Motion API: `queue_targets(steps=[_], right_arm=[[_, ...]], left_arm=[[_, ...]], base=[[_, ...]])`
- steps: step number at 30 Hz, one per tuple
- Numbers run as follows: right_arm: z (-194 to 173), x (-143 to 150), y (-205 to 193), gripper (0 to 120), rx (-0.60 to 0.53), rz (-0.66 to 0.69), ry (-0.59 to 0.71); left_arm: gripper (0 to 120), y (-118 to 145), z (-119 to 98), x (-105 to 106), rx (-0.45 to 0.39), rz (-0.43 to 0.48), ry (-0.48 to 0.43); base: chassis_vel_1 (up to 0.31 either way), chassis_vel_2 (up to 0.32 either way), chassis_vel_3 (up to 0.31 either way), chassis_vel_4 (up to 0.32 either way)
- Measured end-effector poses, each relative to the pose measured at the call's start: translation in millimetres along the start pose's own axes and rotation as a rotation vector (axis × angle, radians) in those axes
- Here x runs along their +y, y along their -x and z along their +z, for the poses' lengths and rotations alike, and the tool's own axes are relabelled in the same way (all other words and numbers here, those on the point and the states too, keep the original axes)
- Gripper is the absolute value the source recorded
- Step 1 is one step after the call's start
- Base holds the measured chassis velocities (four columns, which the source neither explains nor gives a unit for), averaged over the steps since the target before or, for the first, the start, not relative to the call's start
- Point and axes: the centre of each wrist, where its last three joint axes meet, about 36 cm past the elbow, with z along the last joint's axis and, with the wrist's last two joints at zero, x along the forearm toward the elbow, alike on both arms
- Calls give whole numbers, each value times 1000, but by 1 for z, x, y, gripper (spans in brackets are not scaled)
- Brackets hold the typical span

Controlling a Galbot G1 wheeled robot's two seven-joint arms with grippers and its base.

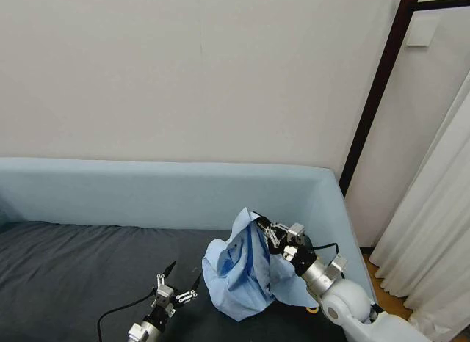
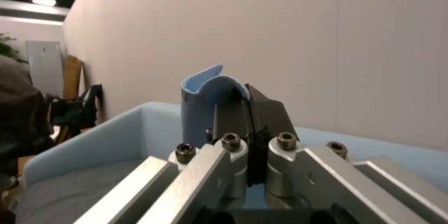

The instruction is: Pick up the clothes from the sofa and hang them on the clothes hanger.

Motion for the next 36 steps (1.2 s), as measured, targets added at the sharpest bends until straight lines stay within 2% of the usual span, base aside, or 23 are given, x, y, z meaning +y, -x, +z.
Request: queue_targets(steps=[9, 14, 21, 25, 26, 27, 29, 30, 31, 36], right_arm=[[-2, 12, 29, 0, -51, -44, 50], [-2, 17, 32, 0, -60, -68, 56], [1, 22, 34, 0, -66, -78, 62], [2, 27, 39, 0, -76, -80, 72], [2, 27, 39, 0, -76, -80, 72], [2, 27, 39, 0, -76, -80, 71], [3, 27, 39, 0, -75, -79, 72], [4, 28, 39, 0, -74, -79, 74], [4, 28, 39, 0, -74, -79, 74], [7, 32, 38, 0, -67, -83, 74]], left_arm=[[100, 28, 30, -31, 39, -10, -29], [100, 49, 34, -38, 42, -59, -28], [99, 62, 44, -48, 68, -43, -47], [86, 70, 55, -55, 77, -53, -72], [86, 70, 55, -55, 77, -53, -72], [79, 72, 56, -56, 76, -55, -74], [74, 72, 57, -55, 75, -58, -75], [66, 70, 57, -53, 75, -63, -73], [66, 70, 57, -53, 75, -63, -73], [49, 65, 59, -48, 72, -74, -69]], base=[[0, 0, 0, 0], [0, 0, 0, 0], [0, 0, 0, 0], [0, 0, 0, 0], [0, 0, 0, 0], [0, 0, 0, 0], [0, 0, 0, 0], [0, 0, 0, 0], [0, 0, 0, 0], [0, 0, 0, 0]])
